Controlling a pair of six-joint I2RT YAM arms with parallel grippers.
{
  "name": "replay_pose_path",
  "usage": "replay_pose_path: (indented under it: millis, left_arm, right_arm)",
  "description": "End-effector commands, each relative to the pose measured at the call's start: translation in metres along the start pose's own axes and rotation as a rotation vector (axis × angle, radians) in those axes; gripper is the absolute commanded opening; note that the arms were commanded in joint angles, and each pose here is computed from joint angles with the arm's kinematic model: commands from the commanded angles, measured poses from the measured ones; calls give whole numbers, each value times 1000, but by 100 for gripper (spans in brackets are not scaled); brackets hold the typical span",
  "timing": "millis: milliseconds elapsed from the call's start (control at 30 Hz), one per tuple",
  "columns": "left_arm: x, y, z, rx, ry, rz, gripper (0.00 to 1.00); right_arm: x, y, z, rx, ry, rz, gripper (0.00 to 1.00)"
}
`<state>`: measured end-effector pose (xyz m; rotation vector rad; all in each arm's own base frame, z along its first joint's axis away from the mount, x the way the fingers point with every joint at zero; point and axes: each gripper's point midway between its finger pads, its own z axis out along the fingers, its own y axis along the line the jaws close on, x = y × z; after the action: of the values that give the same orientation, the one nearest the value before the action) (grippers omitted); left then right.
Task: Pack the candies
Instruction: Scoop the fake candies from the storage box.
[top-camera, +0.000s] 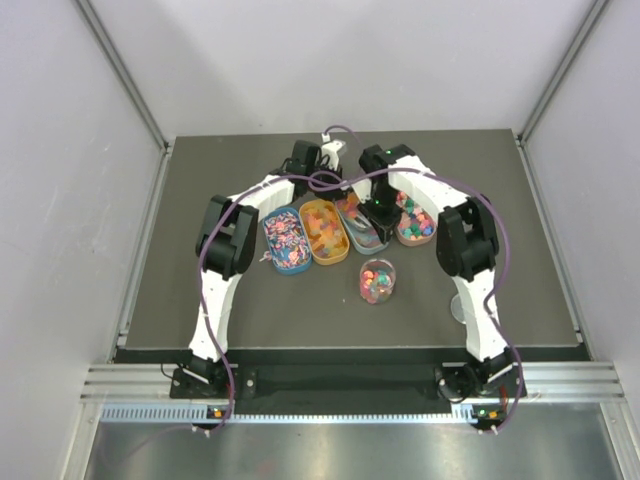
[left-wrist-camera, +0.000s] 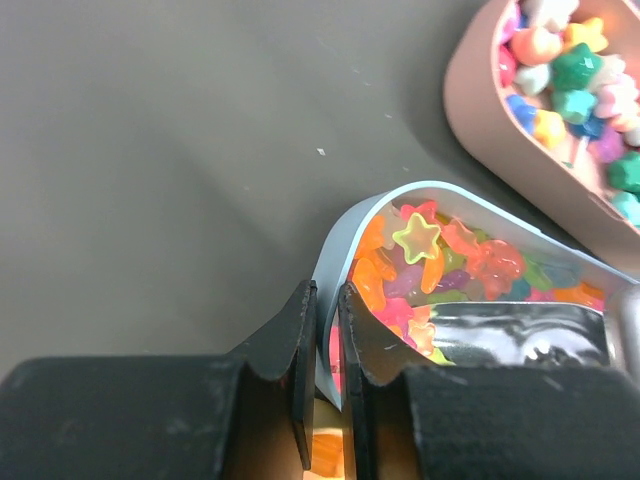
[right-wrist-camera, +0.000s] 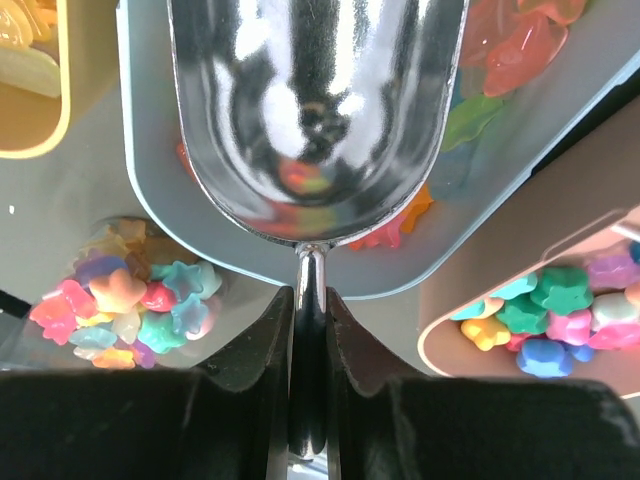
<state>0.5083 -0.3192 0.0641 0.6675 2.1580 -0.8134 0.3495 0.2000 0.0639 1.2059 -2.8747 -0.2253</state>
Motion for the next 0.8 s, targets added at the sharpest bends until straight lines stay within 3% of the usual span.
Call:
replay_pose_path:
  millis: [0,167,467,767]
  left_arm:
    - [-70,-55,-28,124,-149,57,0]
    - [-78,-62,-36,157,-160,48,0]
    - [-72,-61,-34,167,-144,32,0]
    - [-86,-76,-46,177,-165,8,0]
  right_arm:
    - [-2,20,29,-79,-42,-43,0]
    - [12,20,34,-61,-33,-30,0]
    - [-21,1,29,24,-113,-39,0]
    - [-23,-4,27,84,-132,-34,0]
